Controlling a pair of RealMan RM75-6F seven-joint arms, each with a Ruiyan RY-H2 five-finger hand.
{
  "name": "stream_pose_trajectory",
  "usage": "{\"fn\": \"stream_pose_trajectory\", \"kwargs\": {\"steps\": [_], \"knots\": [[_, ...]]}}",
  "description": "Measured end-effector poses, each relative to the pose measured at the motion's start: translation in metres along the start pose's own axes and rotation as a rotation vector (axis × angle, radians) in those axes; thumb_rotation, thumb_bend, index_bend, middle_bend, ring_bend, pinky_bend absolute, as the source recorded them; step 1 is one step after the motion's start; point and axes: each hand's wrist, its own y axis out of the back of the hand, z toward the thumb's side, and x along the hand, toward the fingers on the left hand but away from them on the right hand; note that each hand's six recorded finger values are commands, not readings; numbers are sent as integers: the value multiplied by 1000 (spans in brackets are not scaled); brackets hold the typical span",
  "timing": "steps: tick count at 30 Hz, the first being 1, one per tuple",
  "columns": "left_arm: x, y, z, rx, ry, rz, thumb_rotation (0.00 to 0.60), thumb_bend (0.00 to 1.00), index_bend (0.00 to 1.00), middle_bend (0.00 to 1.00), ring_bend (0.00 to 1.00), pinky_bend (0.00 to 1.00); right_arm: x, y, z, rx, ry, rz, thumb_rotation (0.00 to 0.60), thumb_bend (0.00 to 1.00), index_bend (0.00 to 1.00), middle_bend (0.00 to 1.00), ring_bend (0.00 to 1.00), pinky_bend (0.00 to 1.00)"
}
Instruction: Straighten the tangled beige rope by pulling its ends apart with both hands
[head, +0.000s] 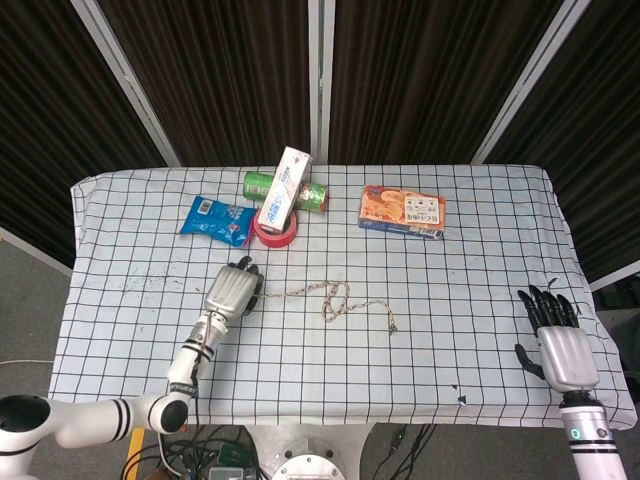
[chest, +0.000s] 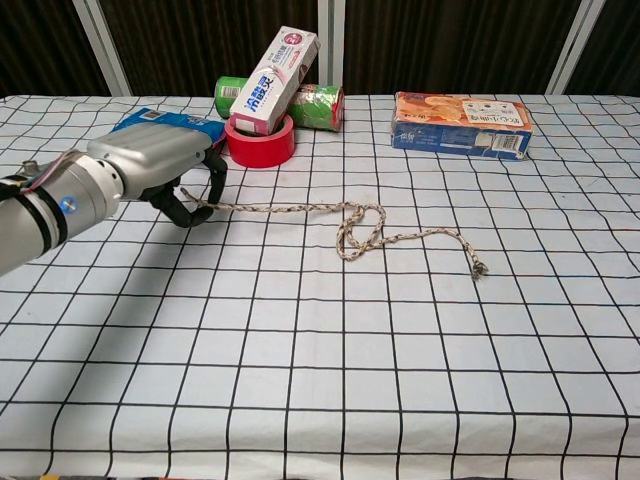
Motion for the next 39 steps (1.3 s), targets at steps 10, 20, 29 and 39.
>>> {"fn": "stream_pose_trajectory", "kwargs": {"steps": [10, 20, 29, 39], "knots": [[-1, 0, -4, -11, 4, 1, 600, 427, 582, 340, 168, 413, -27, -30, 81, -147, 92, 9, 600, 291, 0, 0, 0, 0], [-2, -3, -10, -3, 22, -7, 600, 427, 582, 366, 168, 413, -62, -59, 140, -265, 89, 21, 600, 275, 0, 0, 0, 0], [0, -4, -12, -1, 26, -11, 600, 427, 583, 366, 168, 413, -80, -81, 166, -273, 68, 93, 600, 215, 0, 0, 0, 0], [0, -5, -23, -6, 42, -18, 600, 427, 584, 366, 168, 413, -87, -96, 183, -262, 57, 118, 600, 195, 0, 0, 0, 0]]}}
